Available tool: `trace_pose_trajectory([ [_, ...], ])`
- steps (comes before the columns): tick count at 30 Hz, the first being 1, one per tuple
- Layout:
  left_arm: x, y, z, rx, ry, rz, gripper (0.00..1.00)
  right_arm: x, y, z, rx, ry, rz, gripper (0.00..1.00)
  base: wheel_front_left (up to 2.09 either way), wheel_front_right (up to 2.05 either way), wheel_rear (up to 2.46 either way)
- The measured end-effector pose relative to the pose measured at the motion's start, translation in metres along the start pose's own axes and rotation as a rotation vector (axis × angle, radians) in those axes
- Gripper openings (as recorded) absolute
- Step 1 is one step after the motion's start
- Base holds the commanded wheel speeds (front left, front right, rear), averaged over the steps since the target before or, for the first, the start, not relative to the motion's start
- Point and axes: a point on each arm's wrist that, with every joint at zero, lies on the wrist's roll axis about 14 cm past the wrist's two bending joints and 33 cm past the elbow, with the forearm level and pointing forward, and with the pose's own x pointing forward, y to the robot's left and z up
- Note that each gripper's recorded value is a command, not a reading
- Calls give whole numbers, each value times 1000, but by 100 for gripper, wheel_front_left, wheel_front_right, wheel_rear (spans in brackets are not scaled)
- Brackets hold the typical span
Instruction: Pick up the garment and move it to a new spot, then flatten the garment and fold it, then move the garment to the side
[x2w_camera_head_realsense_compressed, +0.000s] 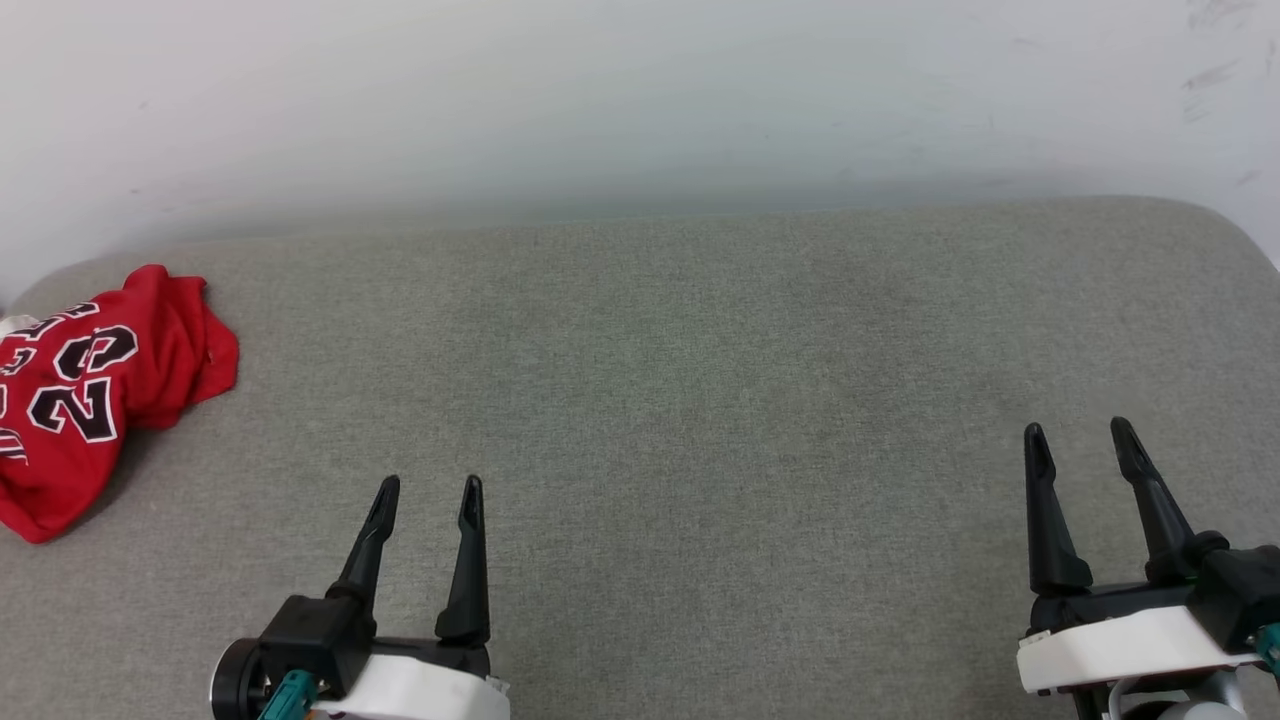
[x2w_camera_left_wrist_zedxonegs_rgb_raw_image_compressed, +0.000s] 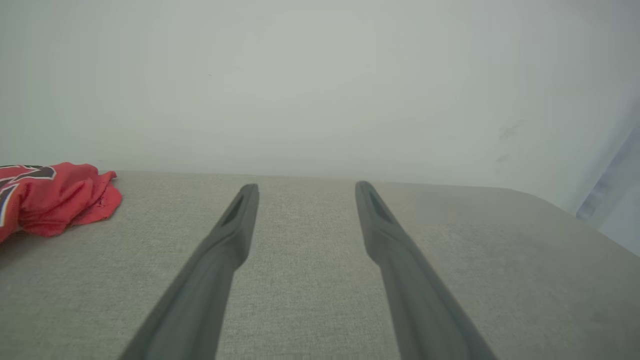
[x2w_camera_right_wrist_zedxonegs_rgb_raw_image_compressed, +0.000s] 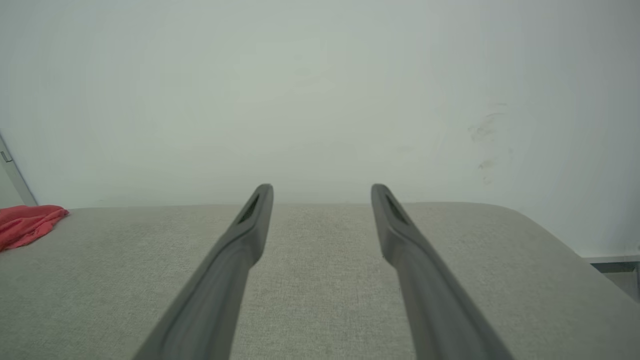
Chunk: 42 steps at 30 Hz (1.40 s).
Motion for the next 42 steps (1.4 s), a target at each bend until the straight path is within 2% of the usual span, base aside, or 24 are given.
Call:
trace_pose_trajectory([
  [16,-6,-1,-15,73,28,-71,100,-5,0,-3,-75,0,11,100,0,0,0],
  [33,-13,9,-19,49,42,-35,100,-1,12,-9,-59,15,47,100,0,0,0],
  [42,-24,27,-19,52,48,24,100,5,34,-15,-42,24,112,100,0,0,0],
])
